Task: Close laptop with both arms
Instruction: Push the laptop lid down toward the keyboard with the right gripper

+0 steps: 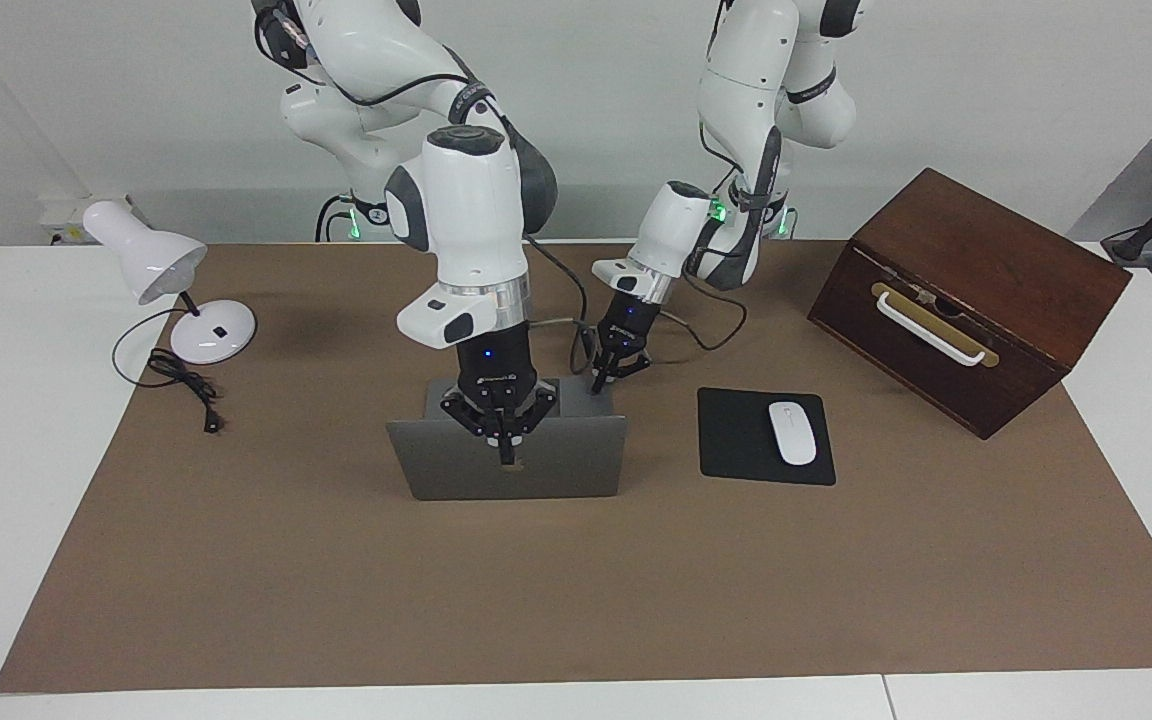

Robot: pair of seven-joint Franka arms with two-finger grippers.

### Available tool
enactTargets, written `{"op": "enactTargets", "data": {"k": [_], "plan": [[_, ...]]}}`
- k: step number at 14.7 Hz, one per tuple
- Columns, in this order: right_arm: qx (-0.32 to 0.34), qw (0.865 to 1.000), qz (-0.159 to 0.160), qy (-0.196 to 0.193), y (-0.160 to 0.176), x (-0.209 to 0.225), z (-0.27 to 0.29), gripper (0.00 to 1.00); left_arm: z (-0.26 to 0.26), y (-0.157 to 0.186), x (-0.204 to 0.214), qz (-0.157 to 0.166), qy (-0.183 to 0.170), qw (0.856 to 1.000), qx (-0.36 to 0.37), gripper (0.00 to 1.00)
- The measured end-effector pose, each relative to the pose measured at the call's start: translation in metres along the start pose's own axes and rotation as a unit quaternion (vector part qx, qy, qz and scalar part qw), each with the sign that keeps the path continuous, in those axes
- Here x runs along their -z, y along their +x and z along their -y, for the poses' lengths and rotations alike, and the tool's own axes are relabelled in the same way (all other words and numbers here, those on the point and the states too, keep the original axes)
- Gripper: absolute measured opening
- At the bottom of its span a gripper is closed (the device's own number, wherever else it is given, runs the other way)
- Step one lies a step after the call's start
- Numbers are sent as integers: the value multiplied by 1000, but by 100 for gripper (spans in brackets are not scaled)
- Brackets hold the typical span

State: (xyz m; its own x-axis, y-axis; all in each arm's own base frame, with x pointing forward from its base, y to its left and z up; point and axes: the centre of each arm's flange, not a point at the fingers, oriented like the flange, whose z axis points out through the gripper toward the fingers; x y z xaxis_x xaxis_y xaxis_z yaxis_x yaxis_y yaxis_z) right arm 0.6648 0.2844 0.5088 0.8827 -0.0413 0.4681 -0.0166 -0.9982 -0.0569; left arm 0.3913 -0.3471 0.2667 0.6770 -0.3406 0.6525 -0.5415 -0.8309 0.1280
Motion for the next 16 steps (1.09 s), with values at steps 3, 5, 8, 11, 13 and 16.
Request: {"op": "enactTargets", "data": {"k": [3, 5, 8, 11, 13, 16], "plan": [[-3, 1000, 10, 9, -1, -5, 0, 1, 0, 0, 0, 0, 0, 1000, -4, 1], [0, 1000, 17, 19, -2, -8, 0, 1, 0, 0, 0, -1, 0, 1000, -4, 1], [2, 1000, 22, 22, -3, -11, 0, 1, 0, -1, 0, -1, 0, 1000, -5, 1], [7, 999, 36, 15, -7, -18, -1, 1, 0, -1, 0, -2, 0, 1000, -5, 1], [9, 999, 52, 11, -11, -21, -3, 1, 0, -1, 0, -2, 0, 1000, -5, 1], [-6, 996, 90, 22, -18, -25, -3, 1, 0, -1, 0, -2, 0, 1000, -5, 1]]}}
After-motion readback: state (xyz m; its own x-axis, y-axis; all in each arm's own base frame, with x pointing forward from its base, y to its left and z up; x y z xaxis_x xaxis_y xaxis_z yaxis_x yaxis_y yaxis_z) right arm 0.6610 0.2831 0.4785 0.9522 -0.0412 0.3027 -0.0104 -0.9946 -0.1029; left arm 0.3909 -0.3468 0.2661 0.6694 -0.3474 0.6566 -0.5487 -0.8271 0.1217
